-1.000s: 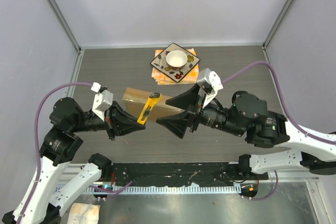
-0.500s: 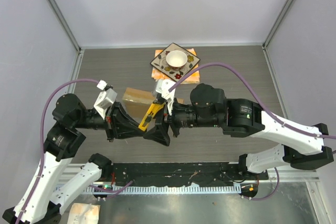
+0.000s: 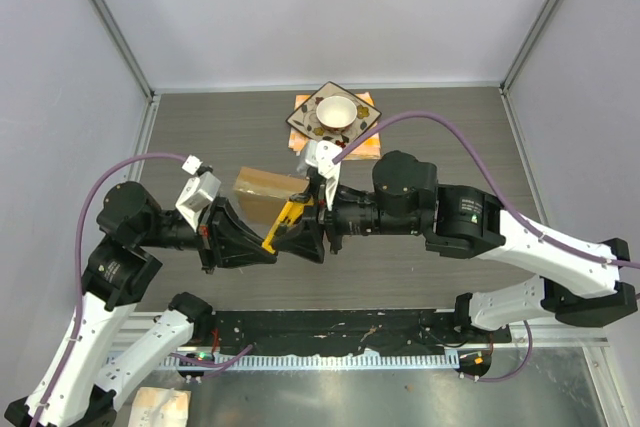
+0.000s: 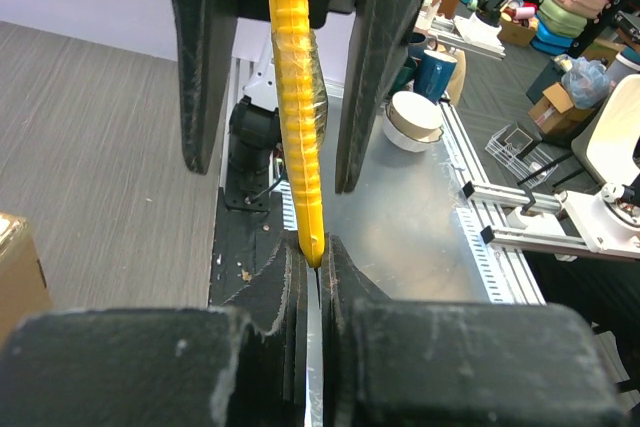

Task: Unpack the express box
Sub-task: Pick up the knife from the center of the board.

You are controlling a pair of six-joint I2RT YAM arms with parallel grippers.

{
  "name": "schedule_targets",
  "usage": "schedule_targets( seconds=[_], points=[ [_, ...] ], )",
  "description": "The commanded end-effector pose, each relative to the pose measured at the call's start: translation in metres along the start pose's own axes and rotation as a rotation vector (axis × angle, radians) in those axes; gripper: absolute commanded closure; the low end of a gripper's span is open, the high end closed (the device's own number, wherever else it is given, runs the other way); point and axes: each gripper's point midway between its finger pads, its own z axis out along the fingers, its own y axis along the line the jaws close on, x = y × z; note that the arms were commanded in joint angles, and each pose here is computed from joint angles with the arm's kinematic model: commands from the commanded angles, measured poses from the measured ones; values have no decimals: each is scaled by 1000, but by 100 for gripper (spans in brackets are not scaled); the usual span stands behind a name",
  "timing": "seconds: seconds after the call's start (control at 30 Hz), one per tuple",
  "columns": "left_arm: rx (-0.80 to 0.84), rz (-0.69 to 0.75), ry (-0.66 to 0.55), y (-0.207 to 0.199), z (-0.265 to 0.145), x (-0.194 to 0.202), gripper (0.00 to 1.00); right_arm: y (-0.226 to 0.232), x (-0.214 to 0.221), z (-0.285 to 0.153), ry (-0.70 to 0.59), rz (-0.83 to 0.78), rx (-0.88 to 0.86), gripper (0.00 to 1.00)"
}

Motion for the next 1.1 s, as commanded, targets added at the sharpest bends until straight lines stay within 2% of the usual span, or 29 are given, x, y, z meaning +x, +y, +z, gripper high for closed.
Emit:
schedule_targets(
  seconds=[0.0, 0.43, 0.53, 0.63, 0.67, 1.07],
  points=[
    [15, 31, -11, -2, 0, -4, 100, 5, -39, -20, -143, -9, -14, 51],
    [-1, 34, -18, 0, 0, -6, 100, 5, -34, 5, -124, 23, -55, 58],
    [-2, 37, -20, -1, 0, -7, 100, 6, -31, 9, -112, 31, -66, 62],
    [-1, 39, -18, -2, -1, -6, 100, 6, -32, 8, -115, 35, -68, 85],
    [-1, 42, -18, -2, -1, -6, 100, 6, -33, 7, -117, 38, -69, 99],
    [-27, 56, -9, 2, -2, -2, 100, 8, -44, -19, -184, 34, -60, 98]
  ],
)
